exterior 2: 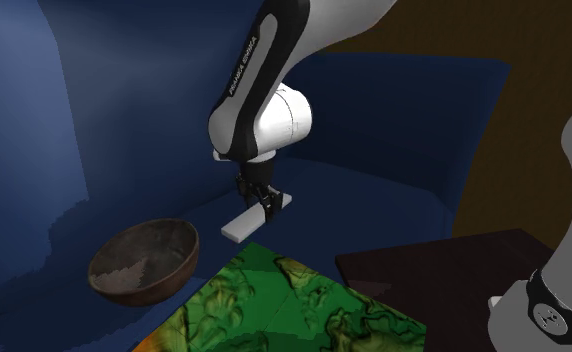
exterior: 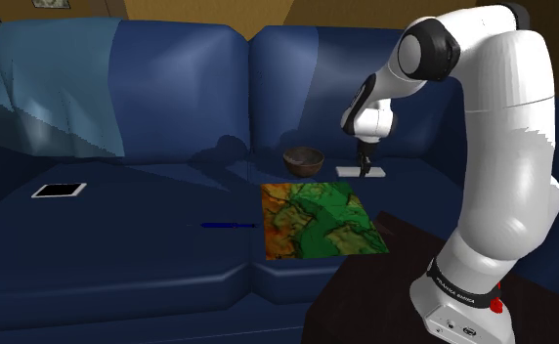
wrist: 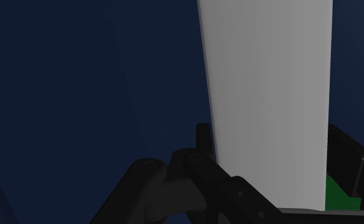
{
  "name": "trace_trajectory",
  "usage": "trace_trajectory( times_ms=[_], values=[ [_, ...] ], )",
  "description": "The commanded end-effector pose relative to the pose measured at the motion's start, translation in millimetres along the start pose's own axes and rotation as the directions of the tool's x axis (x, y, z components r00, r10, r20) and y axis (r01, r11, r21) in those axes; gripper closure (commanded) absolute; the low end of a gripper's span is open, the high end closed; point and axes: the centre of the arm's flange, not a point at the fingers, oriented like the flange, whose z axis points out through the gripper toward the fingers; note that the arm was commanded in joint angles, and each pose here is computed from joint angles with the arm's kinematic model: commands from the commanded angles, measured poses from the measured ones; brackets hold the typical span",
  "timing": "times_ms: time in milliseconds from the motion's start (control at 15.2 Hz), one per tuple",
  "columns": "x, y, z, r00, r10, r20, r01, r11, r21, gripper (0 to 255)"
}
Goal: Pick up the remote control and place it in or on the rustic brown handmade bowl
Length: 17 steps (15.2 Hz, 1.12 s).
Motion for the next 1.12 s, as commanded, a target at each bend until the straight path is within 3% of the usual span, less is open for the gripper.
trace_trajectory(
  times_ms=[0, 1056],
  values=[
    [0, -1, -11, 1.000, 0.000, 0.000, 0.000, 1.000, 0.000, 255],
    [0, -1, -95, 1.000, 0.000, 0.000, 0.000, 1.000, 0.000, 255]
  ],
)
